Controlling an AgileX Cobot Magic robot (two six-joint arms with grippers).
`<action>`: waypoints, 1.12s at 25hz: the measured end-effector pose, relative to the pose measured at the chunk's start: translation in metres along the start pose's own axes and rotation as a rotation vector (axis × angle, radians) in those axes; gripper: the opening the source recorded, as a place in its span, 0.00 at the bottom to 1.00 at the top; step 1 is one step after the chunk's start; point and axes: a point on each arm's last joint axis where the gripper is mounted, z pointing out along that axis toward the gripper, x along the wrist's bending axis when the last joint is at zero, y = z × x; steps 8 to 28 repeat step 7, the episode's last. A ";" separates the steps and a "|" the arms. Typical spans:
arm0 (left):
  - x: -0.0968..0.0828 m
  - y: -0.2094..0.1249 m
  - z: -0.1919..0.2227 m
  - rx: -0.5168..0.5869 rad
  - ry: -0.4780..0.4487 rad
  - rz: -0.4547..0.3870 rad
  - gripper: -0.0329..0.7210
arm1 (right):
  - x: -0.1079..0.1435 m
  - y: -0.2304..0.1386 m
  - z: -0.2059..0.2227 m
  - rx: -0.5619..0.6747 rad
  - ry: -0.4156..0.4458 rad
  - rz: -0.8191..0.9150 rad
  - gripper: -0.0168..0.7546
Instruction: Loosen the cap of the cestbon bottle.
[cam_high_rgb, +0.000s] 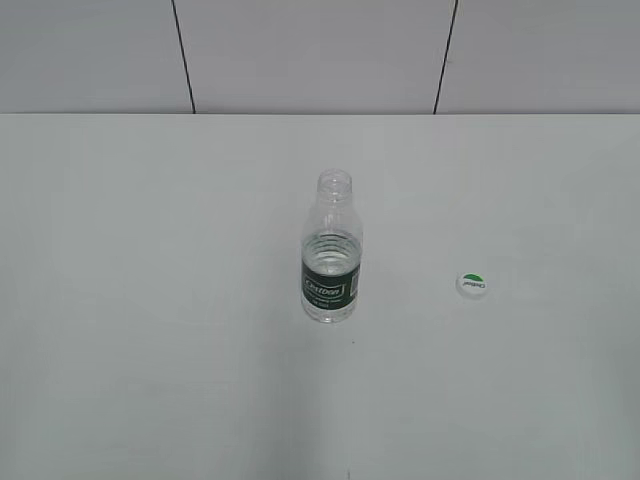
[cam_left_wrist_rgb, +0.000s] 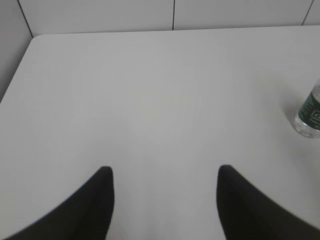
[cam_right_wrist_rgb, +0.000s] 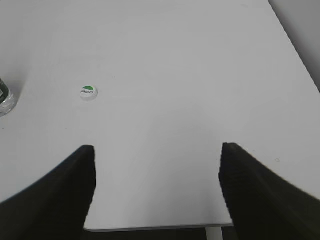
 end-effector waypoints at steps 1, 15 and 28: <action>0.000 0.000 0.000 0.000 0.000 0.000 0.57 | 0.000 0.000 0.000 0.000 0.000 0.000 0.79; 0.000 0.000 0.000 0.000 0.003 0.000 0.56 | 0.000 0.000 0.000 0.000 0.000 0.000 0.79; 0.000 0.000 0.000 0.000 0.003 0.000 0.56 | 0.000 0.000 0.000 0.000 0.000 0.000 0.79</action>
